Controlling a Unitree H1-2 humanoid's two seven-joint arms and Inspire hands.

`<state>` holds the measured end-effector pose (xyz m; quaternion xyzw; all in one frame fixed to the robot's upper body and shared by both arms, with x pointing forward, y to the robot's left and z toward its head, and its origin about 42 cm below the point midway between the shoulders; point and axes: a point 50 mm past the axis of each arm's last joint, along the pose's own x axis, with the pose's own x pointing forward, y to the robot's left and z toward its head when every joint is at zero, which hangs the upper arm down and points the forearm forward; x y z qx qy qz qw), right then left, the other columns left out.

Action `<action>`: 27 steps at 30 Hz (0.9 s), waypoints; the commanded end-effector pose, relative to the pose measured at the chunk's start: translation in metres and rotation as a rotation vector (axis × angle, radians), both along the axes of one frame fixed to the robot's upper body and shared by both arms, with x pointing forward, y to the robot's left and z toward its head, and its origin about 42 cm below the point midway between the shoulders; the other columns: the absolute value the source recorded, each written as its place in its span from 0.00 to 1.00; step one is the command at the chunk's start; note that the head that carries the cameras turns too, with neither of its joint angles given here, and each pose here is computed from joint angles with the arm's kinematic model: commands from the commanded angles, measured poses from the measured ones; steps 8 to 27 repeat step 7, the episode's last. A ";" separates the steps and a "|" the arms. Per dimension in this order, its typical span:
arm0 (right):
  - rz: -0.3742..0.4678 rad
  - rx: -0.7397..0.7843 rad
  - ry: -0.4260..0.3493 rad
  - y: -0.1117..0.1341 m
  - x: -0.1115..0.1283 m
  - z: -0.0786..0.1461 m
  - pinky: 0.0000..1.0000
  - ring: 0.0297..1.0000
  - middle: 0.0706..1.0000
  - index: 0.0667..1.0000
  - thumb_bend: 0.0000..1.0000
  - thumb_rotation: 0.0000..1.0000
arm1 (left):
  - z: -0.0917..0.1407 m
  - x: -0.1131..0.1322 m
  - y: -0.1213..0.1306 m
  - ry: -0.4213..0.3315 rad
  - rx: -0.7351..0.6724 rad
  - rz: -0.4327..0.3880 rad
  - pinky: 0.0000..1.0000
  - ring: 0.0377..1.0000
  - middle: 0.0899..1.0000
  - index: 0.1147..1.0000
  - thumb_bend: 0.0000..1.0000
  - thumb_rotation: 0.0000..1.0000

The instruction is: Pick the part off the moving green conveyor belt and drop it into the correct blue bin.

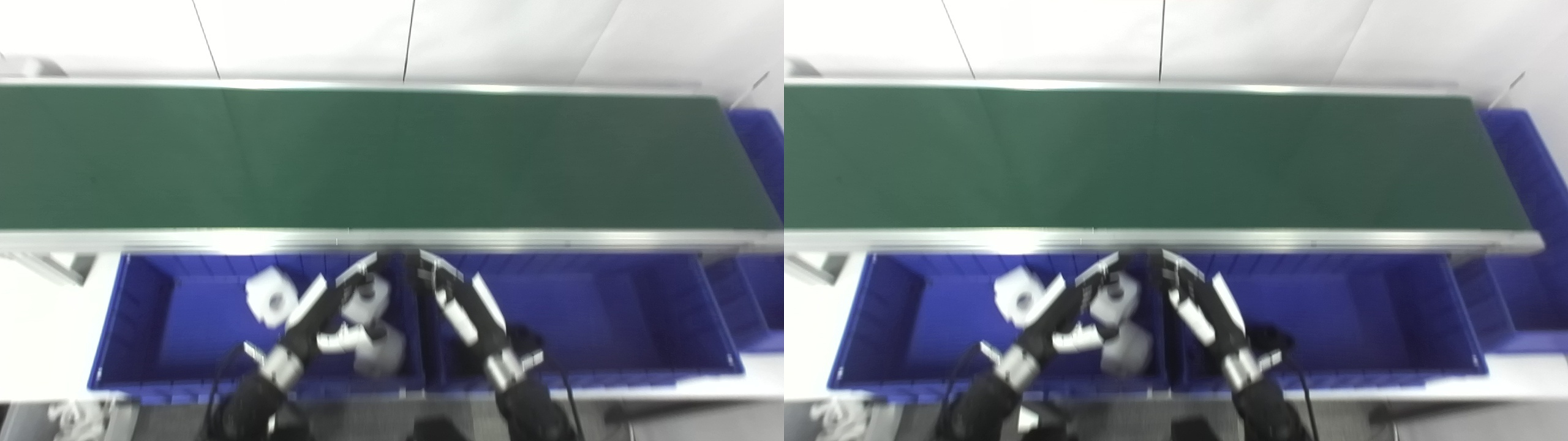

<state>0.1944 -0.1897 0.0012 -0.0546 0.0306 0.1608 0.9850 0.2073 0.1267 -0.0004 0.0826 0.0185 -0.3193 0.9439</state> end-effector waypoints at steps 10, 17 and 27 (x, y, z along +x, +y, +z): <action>-0.077 -0.001 -0.081 -0.009 0.001 0.008 0.73 0.77 0.81 0.81 0.76 0.99 | 0.012 0.010 -0.008 -0.071 -0.061 0.025 0.87 0.93 0.94 0.88 0.89 0.69; -0.077 -0.001 -0.081 -0.009 0.001 0.008 0.73 0.77 0.81 0.81 0.76 0.99 | 0.012 0.010 -0.008 -0.071 -0.061 0.025 0.87 0.93 0.94 0.88 0.89 0.69; -0.077 -0.001 -0.081 -0.009 0.001 0.008 0.73 0.77 0.81 0.81 0.76 0.99 | 0.012 0.010 -0.008 -0.071 -0.061 0.025 0.87 0.93 0.94 0.88 0.89 0.69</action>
